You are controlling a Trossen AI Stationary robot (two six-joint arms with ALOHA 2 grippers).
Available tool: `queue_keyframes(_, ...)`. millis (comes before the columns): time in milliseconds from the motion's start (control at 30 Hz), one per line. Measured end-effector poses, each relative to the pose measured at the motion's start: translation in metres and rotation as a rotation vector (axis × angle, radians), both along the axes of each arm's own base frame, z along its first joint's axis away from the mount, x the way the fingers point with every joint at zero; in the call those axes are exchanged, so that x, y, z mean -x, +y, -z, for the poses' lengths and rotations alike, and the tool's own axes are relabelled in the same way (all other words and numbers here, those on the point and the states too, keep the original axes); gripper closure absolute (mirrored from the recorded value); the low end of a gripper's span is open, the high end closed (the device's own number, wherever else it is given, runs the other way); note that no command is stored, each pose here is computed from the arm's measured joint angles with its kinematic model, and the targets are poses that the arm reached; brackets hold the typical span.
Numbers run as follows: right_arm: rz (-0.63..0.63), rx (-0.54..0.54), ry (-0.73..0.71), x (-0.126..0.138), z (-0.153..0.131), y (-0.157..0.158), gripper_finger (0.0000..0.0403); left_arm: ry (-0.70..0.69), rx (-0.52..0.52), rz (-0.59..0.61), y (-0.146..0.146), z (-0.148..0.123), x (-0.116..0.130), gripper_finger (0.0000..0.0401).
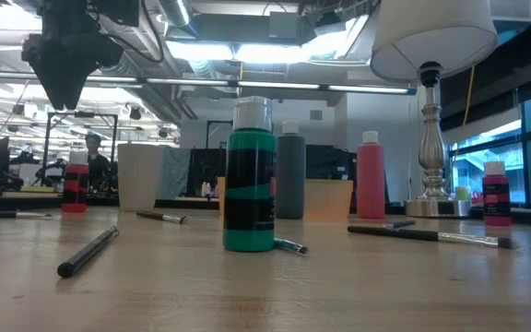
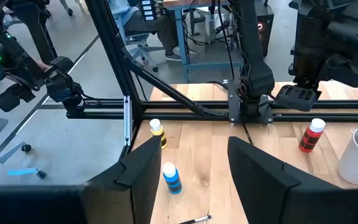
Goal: Pick & Place Paint Supplies
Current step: Put the red paint bottle into the orange bin
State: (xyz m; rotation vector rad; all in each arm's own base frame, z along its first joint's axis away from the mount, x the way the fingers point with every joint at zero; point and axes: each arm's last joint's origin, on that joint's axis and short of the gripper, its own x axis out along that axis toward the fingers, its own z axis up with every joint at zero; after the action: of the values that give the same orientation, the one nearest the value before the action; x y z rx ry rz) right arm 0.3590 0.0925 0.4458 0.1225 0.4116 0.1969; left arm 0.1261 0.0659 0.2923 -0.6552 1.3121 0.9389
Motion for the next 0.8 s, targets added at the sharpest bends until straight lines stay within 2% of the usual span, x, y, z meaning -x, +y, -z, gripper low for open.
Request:
queue_keyframes(233,0.001,-0.001,-0.016,-0.001,-0.001,-0.002,0.0215,0.006,-0.014,-0.048,0.007,0.0,0.004,0.015)
queue_keyframes(433,0.014,-0.003,-0.022,-0.002,-0.002,-0.006,0.0215,0.009,0.006,0.006,0.012,0.001,0.005,0.0149)
queue_keyframes(600,0.017,-0.002,-0.02,-0.002,-0.002,-0.007,0.0215,-0.021,0.064,0.027,0.024,0.02,0.002,0.015)
queue_keyframes(800,0.021,0.002,-0.02,-0.003,-0.002,-0.009,0.0215,0.05,0.13,-0.043,0.037,0.041,0.004,0.015)
